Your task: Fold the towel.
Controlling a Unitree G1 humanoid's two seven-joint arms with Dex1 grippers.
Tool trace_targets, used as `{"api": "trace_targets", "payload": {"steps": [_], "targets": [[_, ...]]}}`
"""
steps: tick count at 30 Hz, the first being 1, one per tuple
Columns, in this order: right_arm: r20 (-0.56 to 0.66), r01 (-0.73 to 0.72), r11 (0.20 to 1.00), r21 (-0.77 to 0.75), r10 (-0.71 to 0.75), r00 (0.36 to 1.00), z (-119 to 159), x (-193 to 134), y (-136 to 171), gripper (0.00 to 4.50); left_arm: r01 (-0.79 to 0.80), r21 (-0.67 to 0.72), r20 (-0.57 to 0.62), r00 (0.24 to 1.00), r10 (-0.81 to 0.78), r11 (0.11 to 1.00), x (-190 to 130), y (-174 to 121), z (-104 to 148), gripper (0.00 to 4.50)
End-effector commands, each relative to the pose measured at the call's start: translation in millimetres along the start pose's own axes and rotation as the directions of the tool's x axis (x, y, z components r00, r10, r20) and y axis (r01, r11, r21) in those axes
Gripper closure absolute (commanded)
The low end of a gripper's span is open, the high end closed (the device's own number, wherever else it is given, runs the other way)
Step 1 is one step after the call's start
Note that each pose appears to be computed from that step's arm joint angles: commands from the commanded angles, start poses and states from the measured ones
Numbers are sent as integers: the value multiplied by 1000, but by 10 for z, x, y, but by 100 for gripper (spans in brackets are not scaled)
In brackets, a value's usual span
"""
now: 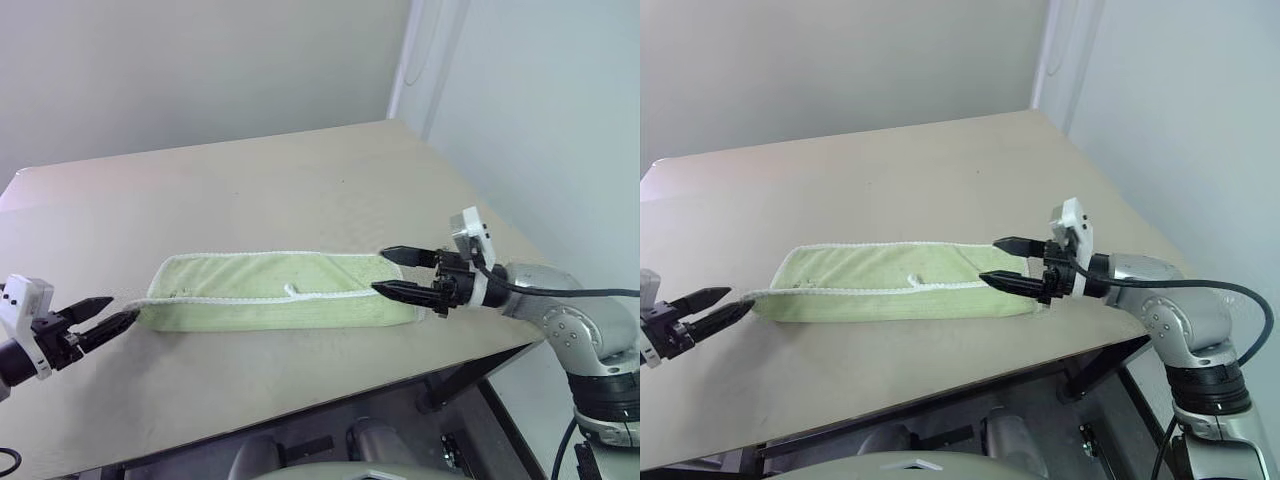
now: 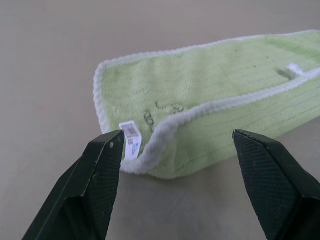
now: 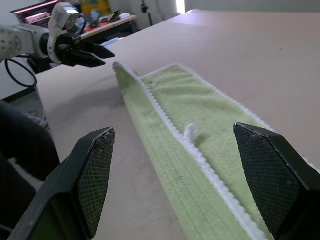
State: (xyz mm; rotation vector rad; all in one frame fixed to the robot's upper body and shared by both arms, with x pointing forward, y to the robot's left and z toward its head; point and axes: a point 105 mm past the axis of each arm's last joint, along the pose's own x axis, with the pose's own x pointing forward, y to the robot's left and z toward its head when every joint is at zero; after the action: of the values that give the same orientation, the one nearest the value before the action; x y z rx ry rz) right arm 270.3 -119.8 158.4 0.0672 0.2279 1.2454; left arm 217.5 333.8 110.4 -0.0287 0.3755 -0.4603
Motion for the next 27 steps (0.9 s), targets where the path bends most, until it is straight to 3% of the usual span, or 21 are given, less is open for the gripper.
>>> {"api": "trace_targets", "payload": {"steps": [1, 12, 18, 27], "targets": [[24, -13, 998, -56, 14, 1000, 125, 38, 3, 55, 18, 68, 43, 999, -21, 998, 69, -68, 161, 85], [18, 42, 997, -61, -41, 999, 63, -12, -30, 55, 11, 95, 67, 998, -17, 995, 134, 42, 283, 85], [3, 140, 989, -56, -140, 990, -2, -122, -162, 55, 27, 122, 61, 998, -35, 992, 259, 81, 302, 85], [-69, 211, 975, -62, -215, 974, -132, -242, -268, 55, 19, 116, 39, 999, -23, 993, 248, 143, 212, 85]]}}
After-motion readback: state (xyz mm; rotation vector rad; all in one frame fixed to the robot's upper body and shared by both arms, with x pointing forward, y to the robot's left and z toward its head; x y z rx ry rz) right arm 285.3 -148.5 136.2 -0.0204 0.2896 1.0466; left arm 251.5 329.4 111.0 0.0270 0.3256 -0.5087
